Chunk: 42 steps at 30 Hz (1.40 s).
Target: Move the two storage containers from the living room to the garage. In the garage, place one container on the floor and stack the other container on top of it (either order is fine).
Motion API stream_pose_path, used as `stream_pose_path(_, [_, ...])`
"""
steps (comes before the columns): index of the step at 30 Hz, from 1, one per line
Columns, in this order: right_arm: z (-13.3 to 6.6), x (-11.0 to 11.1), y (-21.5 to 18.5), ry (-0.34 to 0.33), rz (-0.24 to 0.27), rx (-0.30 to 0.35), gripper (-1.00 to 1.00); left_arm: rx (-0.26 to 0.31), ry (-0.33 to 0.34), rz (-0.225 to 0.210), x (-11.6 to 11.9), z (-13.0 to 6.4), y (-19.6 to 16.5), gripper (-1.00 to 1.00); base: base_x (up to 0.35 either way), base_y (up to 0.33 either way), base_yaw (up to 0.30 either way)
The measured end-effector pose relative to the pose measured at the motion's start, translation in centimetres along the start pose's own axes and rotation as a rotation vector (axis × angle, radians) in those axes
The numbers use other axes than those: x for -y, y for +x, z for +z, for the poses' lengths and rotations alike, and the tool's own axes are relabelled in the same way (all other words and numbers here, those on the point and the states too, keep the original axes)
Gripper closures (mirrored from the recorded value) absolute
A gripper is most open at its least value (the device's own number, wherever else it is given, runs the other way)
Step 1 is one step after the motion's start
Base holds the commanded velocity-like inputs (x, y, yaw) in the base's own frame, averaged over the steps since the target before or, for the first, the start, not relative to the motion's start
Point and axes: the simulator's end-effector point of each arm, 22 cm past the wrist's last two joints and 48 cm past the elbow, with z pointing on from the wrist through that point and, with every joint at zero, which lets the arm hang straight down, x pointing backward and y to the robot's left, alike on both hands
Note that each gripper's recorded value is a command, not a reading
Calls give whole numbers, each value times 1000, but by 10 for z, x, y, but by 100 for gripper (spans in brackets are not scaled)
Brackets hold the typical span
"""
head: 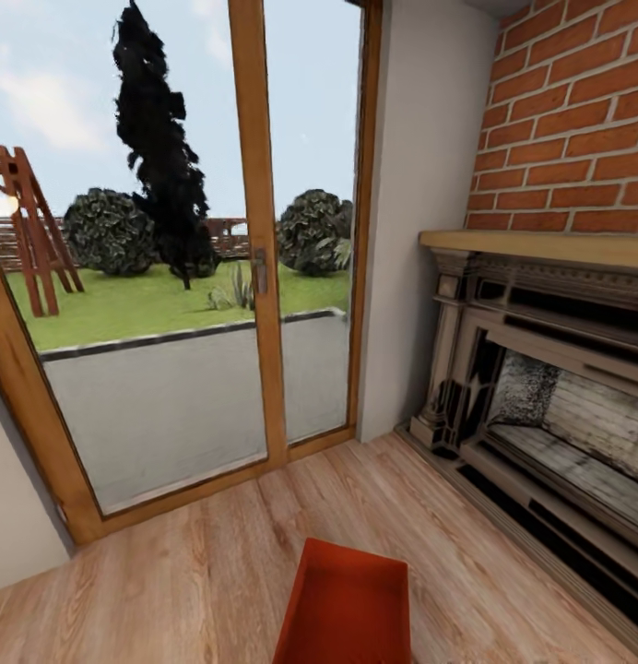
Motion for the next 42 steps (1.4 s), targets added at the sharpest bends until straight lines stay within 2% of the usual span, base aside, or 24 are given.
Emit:
stream_pose_path(15, [0,0,0,0,0,0,-100,0,0,0,0,0,0,-100,0,0,-245])
stream_pose_path(33, [0,1,0,3,-2,0,-100,0,-1,0,-1,0,0,-100,0,4,-17])
stream_pose_path(42, [0,1,0,2,-3,1,-100,0,-1,0,0,0,0,-100,0,234,0])
